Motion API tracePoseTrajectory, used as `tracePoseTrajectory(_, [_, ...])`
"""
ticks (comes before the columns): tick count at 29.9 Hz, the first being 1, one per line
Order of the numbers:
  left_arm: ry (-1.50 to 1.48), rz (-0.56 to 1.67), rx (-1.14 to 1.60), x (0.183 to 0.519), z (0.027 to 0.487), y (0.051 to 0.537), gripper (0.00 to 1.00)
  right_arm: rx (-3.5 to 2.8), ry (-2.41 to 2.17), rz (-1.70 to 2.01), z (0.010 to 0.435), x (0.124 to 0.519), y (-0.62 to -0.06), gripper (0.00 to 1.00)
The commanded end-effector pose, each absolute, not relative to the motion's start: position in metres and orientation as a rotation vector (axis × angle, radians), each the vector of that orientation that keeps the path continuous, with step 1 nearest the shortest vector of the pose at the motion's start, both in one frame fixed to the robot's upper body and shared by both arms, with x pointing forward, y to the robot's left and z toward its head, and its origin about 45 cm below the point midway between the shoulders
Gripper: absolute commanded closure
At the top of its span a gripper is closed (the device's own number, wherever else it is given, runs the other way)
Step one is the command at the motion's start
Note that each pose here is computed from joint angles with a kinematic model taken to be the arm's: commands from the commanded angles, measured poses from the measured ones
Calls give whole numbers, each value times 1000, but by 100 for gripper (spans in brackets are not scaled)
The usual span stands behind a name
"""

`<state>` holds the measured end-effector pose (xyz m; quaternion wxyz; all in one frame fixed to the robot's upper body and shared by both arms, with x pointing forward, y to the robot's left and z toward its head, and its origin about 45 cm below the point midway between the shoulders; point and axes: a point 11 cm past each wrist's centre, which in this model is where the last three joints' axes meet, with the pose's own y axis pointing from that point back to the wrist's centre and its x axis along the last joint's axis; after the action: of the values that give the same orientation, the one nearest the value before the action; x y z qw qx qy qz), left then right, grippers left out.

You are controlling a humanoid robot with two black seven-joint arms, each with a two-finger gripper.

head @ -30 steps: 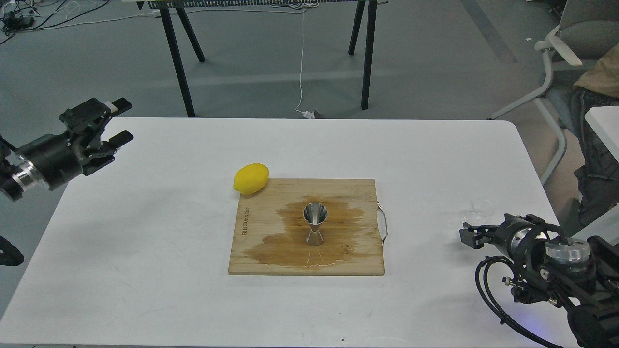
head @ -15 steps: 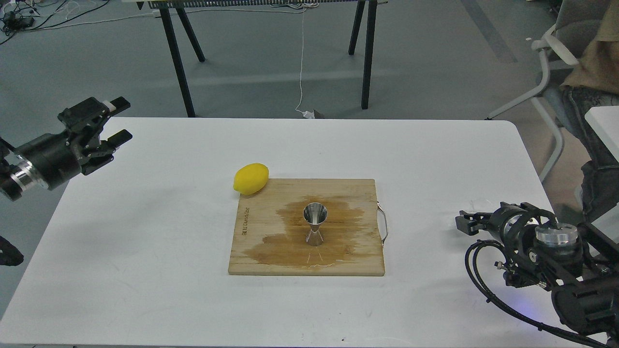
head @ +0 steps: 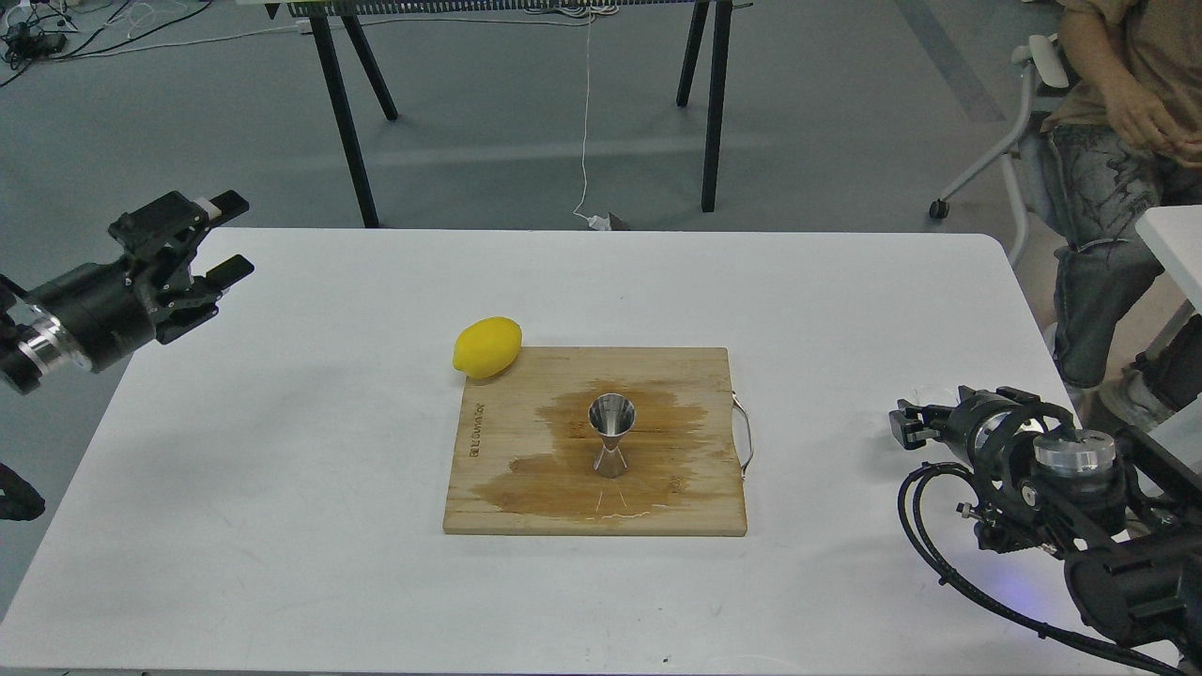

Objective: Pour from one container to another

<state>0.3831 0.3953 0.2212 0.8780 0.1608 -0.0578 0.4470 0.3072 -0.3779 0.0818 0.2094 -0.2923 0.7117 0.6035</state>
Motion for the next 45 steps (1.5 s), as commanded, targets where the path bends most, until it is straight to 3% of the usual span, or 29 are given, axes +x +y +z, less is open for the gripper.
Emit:
tracePoseTrajectory(1, [-116,930,332,383,219,393,6,-826,1984,1674,81,308,-376,39])
tracePoseTrajectory(9, [-116,930,330,383,220,393,6,-831,1989,1677,80,307,-375,49])
tracePoseTrajectory(20, [-114,927,329,383,219,392,6,-863,1969,1671,87,311,-370,50])
tracePoseTrajectory(25, [-111,927,328,383,217,391,6,-997,1897,1620,125,342,-356,51])
tracePoseTrajectory(31, [-98,927,334,381,211,390,6,-1418,1816,1488,202,399,-299,52])
tracePoseTrajectory(36, [-94,922,332,381,209,387,6,-1810,1789,1394,249,425,-236,52])
tracePoseTrajectory(45, [-96,925,335,381,210,389,6,-2374,1619,1327,275,390,-137,52])
